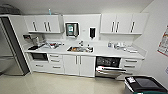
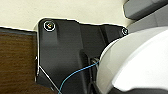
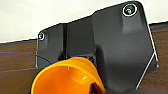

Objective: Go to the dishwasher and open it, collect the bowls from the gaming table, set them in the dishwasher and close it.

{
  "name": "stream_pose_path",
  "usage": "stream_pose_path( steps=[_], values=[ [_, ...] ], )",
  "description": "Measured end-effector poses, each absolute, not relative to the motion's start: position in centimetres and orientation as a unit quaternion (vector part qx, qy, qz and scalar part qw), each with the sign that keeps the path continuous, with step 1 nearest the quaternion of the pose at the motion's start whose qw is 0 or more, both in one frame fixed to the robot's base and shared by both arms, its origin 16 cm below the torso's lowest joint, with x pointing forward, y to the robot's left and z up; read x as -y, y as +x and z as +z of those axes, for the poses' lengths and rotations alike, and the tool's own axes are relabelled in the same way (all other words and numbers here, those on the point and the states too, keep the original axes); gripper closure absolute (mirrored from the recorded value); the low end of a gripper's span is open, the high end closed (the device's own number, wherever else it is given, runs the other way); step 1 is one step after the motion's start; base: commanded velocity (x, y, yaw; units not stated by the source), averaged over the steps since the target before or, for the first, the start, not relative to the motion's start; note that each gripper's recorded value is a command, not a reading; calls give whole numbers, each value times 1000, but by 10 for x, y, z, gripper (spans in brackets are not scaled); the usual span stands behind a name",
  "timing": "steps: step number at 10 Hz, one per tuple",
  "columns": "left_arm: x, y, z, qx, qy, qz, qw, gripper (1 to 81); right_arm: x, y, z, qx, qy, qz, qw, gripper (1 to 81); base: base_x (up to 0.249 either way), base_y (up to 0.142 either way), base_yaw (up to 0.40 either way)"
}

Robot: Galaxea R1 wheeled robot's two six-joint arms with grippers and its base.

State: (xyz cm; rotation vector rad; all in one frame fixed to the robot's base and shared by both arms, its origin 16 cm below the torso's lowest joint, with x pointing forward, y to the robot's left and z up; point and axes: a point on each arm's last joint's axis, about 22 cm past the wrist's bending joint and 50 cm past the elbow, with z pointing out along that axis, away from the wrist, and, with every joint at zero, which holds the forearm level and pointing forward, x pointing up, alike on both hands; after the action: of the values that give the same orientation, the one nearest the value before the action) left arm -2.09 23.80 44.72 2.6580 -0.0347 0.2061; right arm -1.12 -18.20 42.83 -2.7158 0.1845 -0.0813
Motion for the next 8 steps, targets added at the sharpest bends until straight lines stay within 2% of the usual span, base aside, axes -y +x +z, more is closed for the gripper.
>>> stream_pose_path(
  steps=[1, 2, 3, 5, 8],
  values=[
    [-217, -13, 450, 12, 964, 81, 252, 811, 203, -1, 426, -65, -978, -35, 194, 811, 191, 0, 0],
    [-214, -9, 451, 11, 962, 88, 258, 811, 214, 5, 426, -65, -979, -41, 187, 811, 191, 0, 0],
    [-214, -16, 451, 11, 962, 85, 258, 811, 214, -5, 425, -65, -980, -36, 186, 811, 191, 0, 0],
    [-241, -17, 447, 13, 969, 79, 234, 811, 171, -8, 430, -66, -974, -32, 217, 811, 191, 0, 0],
    [-220, -13, 450, 13, 964, 86, 252, 811, 206, -3, 426, -65, -979, -36, 191, 811, 191, 0, 0]
  ],
)
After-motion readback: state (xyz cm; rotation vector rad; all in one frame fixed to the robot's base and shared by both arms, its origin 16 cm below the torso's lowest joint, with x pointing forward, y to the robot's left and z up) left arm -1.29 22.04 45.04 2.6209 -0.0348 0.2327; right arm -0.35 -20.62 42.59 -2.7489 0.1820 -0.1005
